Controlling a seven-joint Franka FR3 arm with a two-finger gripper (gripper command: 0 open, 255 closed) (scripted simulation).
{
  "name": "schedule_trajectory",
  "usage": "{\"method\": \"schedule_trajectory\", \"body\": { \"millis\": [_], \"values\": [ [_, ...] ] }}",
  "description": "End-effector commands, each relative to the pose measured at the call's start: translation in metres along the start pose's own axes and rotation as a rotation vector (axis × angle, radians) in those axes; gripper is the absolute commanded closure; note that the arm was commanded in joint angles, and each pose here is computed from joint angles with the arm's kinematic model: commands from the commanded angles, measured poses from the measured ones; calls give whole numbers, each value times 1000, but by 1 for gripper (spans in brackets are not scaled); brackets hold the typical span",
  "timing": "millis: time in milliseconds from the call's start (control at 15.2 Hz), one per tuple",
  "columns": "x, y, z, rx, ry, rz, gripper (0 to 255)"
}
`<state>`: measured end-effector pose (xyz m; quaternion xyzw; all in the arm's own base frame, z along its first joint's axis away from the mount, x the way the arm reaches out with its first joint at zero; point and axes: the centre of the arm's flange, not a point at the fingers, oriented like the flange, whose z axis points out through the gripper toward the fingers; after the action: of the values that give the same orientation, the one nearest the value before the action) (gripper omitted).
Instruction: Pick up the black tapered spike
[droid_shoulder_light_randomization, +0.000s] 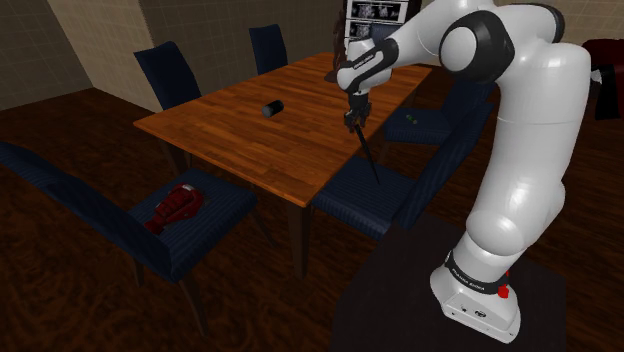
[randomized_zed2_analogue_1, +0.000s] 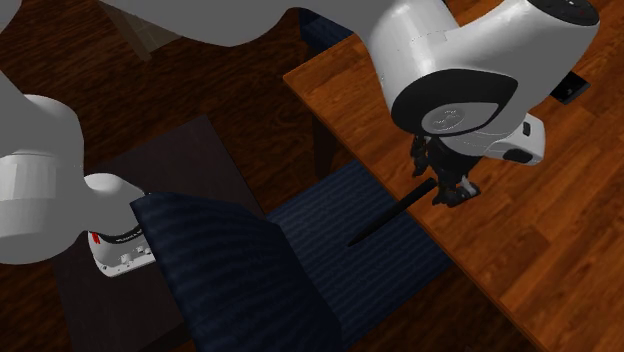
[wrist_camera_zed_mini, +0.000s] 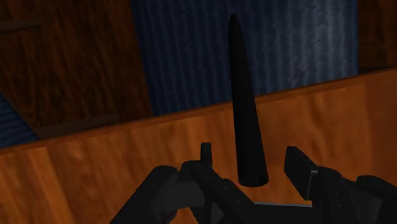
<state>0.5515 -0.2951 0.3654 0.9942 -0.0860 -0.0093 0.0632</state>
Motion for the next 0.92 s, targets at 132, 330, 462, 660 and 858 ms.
{"method": "schedule_trajectory", "body": {
  "millis": [132,330,462,660,858],
  "values": [
    [0,0,1,0,0,0,255],
    [0,0,1,0,0,0,255],
    [0,0,2,0,0,0,255],
    [-1,1,-10,0,0,0,255],
    [-1,3,-26,0,0,0,255]
  ]
}}
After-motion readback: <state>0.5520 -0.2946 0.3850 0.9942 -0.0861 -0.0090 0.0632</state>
